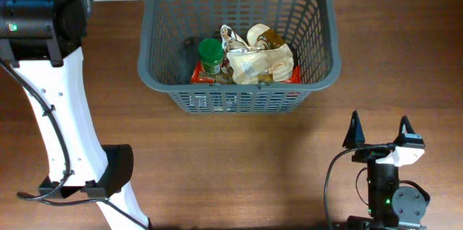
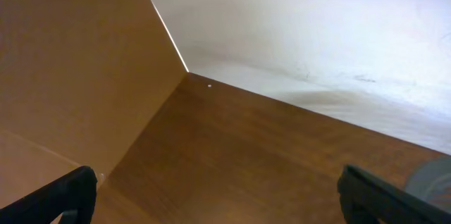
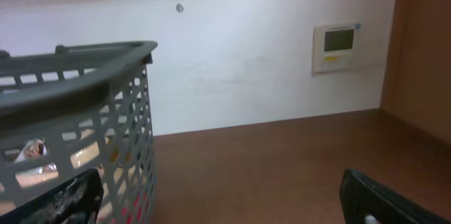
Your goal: Pack container
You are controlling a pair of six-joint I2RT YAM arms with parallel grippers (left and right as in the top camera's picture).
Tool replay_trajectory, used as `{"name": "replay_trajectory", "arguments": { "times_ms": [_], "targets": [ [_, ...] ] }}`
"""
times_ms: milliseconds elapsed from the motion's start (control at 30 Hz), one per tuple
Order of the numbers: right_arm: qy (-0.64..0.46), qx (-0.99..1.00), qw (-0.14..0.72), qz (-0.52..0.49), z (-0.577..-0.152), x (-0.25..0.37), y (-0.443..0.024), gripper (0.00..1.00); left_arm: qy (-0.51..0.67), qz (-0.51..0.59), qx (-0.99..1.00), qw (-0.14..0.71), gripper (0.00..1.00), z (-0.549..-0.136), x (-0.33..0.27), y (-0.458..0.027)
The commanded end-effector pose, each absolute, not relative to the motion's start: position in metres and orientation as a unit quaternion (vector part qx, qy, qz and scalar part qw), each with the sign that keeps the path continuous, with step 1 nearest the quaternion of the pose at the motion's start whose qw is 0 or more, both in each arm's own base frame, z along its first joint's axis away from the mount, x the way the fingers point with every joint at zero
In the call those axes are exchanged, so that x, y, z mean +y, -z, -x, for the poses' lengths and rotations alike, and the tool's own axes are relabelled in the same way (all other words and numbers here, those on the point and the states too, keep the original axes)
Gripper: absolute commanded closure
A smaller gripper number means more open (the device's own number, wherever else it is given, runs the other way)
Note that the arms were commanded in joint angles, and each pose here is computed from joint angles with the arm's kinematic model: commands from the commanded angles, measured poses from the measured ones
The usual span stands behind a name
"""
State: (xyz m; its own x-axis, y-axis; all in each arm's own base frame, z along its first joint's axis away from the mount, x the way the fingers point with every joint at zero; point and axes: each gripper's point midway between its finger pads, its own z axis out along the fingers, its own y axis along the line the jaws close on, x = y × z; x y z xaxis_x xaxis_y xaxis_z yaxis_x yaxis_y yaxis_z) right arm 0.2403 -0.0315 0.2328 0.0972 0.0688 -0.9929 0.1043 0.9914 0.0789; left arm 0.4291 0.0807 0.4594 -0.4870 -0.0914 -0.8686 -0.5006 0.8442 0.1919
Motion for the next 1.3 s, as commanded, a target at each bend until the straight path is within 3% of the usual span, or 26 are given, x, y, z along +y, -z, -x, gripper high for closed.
{"name": "replay_trajectory", "arguments": {
  "times_ms": [0, 467, 1267],
  "targets": [
    [0.014, 0.674, 0.737, -0.049, -0.239, -0.027, -0.224, 0.01, -0.216, 0.188, 0.828, 0.482, 0.01, -0.425, 0.084, -0.465],
    [-0.003, 0.688, 0.724, -0.054, -0.245, -0.024, -0.187, 0.01, -0.216, 0.188, 0.828, 0.482, 0.01, -0.425, 0.084, -0.465],
    [-0.018, 0.704, 0.709, -0.041, -0.247, -0.006, -0.176, 0.01, -0.216, 0.188, 0.828, 0.482, 0.01, -0.425, 0.084, -0.465]
  ]
}}
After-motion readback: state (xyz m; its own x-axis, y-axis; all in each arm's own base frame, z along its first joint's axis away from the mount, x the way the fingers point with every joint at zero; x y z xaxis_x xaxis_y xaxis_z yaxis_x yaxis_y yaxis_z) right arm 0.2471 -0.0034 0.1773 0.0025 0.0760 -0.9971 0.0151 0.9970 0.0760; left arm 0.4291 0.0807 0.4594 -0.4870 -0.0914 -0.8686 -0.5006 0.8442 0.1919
